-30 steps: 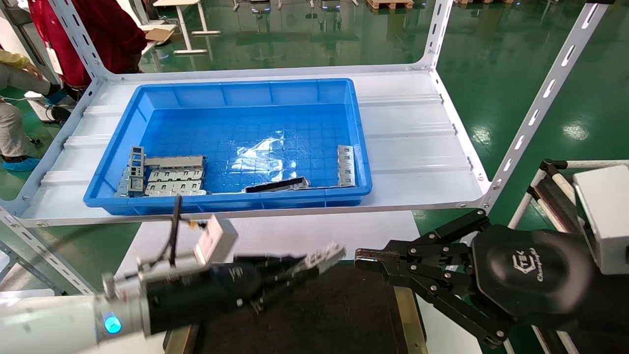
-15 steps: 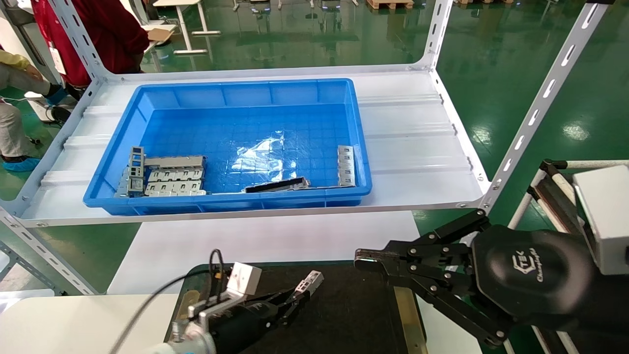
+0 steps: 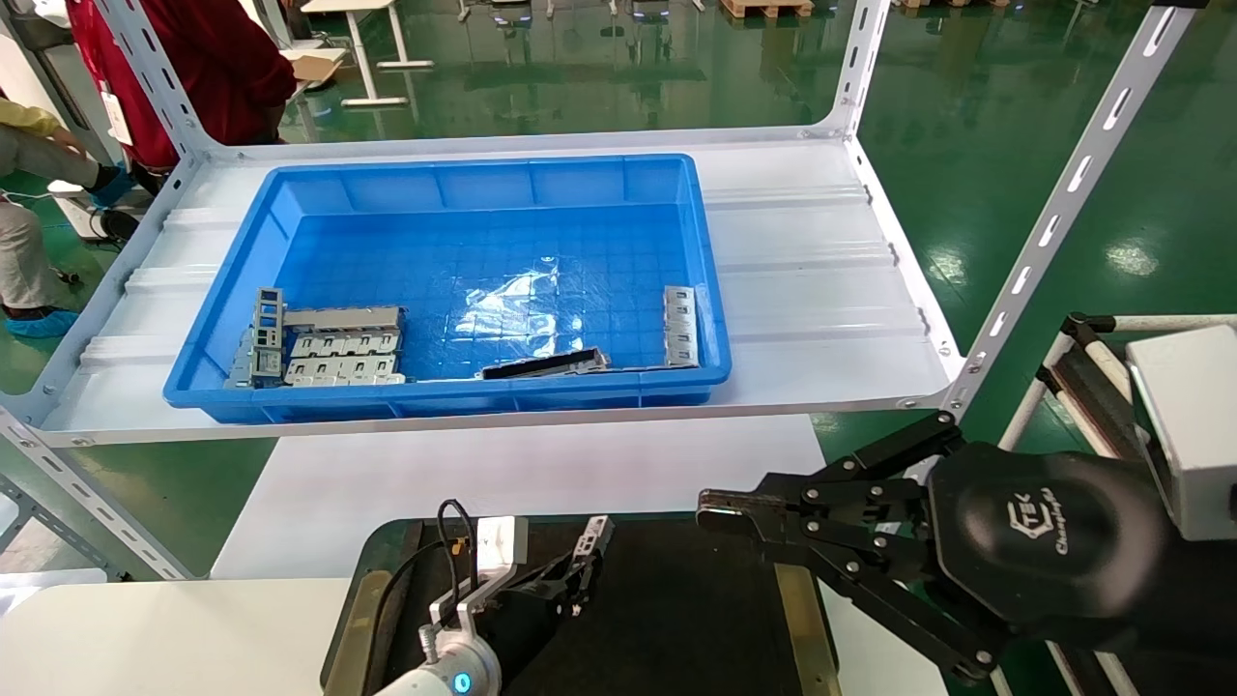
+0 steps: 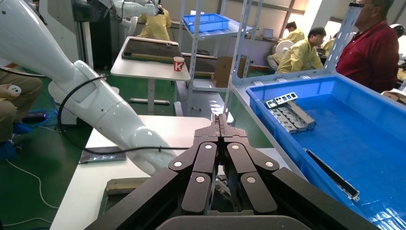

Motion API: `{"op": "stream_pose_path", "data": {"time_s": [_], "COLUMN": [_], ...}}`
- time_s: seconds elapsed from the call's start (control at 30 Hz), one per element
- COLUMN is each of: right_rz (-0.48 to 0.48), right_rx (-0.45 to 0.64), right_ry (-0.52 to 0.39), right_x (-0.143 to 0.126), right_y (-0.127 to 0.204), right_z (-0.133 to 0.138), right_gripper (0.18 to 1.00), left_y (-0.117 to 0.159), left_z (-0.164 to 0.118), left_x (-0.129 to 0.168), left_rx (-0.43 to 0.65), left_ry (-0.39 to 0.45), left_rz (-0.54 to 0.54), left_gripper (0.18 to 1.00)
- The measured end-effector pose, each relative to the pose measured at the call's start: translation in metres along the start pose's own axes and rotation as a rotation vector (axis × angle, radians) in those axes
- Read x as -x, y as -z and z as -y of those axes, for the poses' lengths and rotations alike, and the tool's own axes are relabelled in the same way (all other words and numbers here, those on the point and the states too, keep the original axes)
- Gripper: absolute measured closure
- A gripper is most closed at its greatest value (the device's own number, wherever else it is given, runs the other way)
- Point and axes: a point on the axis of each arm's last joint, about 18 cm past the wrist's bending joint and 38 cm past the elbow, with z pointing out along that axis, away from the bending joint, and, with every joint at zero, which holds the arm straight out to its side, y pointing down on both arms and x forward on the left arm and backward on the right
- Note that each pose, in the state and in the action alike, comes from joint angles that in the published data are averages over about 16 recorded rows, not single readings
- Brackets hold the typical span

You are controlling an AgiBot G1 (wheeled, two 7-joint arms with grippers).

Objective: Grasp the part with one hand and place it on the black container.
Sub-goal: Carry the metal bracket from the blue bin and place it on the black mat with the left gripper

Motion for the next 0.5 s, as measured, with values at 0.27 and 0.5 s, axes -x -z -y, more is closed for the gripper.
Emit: {"op": "stream_pose_path", "data": {"time_s": [0.27,0.5], "right_rz": [0.0,0.0], "right_rx": [0.0,0.0], "right_ry": [0.0,0.0], "right_x": [0.0,0.0], "right_y": [0.0,0.0], "right_z": [0.0,0.0], "right_gripper": [0.988,0.988], "left_y": [-0.011,-0.013], "left_z": [-0.007,-0.012], "left_x": [-0.008,-0.014], "left_rx": [-0.025,-0.028], "left_ry": [0.076,0.12], "left_rz": [0.06,0.086], "left_gripper": [0.847,0.848]}}
